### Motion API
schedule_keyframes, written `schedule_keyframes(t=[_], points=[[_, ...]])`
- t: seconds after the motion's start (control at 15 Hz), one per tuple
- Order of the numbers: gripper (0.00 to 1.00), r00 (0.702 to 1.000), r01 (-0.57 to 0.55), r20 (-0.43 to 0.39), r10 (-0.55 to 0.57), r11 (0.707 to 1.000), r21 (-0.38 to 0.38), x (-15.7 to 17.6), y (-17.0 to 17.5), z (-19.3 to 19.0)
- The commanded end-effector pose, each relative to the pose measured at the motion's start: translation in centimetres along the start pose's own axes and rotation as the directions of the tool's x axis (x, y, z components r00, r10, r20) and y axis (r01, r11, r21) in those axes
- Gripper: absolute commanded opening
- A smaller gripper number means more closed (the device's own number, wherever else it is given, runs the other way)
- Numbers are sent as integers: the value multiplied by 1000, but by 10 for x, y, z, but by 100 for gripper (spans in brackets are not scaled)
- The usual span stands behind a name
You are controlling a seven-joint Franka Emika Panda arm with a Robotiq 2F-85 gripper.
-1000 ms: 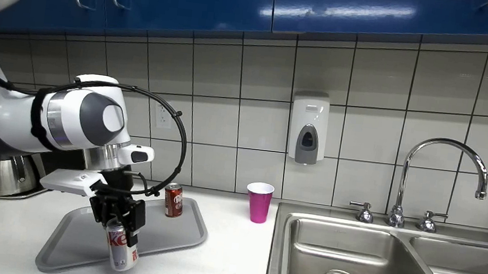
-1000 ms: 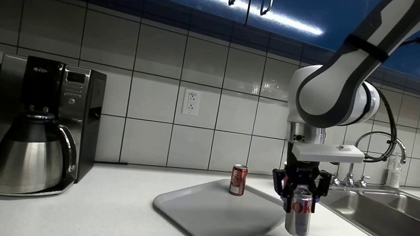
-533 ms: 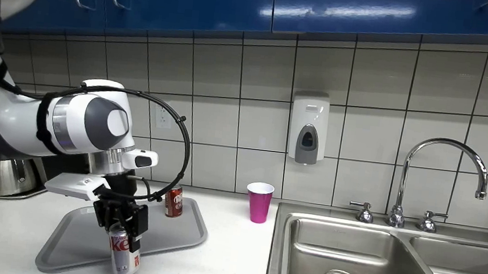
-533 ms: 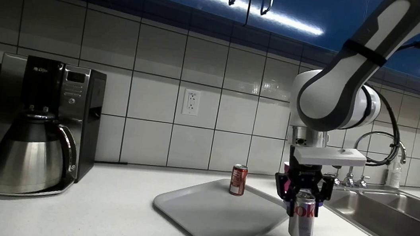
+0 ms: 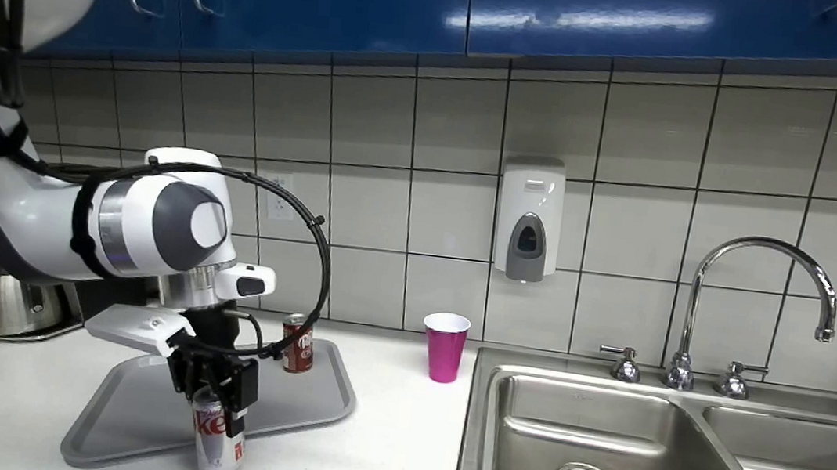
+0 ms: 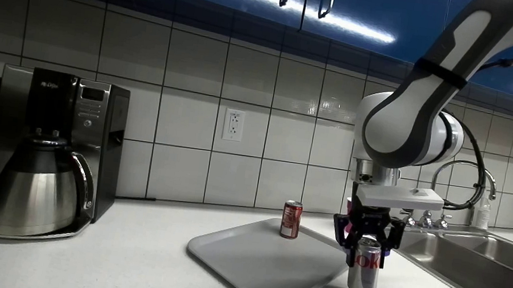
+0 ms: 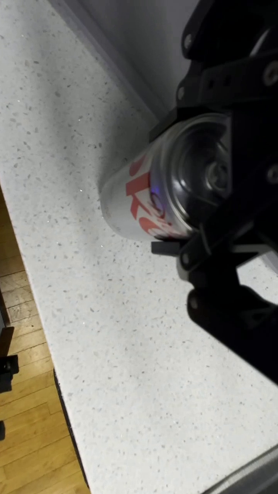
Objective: Pick up the silver coke can and put it on the kitchen counter, pick up the brown dr pepper can and put it on the kitchen counter
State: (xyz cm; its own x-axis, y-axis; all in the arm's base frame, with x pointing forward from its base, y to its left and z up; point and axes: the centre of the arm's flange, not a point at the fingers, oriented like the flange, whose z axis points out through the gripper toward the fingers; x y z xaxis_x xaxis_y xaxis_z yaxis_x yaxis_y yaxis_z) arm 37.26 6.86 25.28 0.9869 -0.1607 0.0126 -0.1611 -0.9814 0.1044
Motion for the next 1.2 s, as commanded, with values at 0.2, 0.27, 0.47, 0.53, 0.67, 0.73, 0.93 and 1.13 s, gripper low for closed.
schedule_keyframes(t=[0.2, 0.27, 0.47, 0.53, 0.67, 0.73, 0.93, 1.13], points=[[38, 1000, -3, -29, 3, 1000, 8, -5, 7, 10], [38, 1000, -1, -31, 1, 1000, 11, -5, 7, 12], [38, 999, 0, -34, 1, 1000, 20, -6, 5, 14], [38, 999, 0, -35, 1, 1000, 18, -6, 5, 15], [38, 1000, 0, -30, 1, 1000, 17, -6, 5, 17], [88, 1000, -1, -25, 1, 1000, 15, -6, 5, 18], [99, 1000, -2, -21, 3, 1000, 15, -6, 6, 16], [100, 999, -17, -47, 17, 1000, 20, -6, 12, -4]])
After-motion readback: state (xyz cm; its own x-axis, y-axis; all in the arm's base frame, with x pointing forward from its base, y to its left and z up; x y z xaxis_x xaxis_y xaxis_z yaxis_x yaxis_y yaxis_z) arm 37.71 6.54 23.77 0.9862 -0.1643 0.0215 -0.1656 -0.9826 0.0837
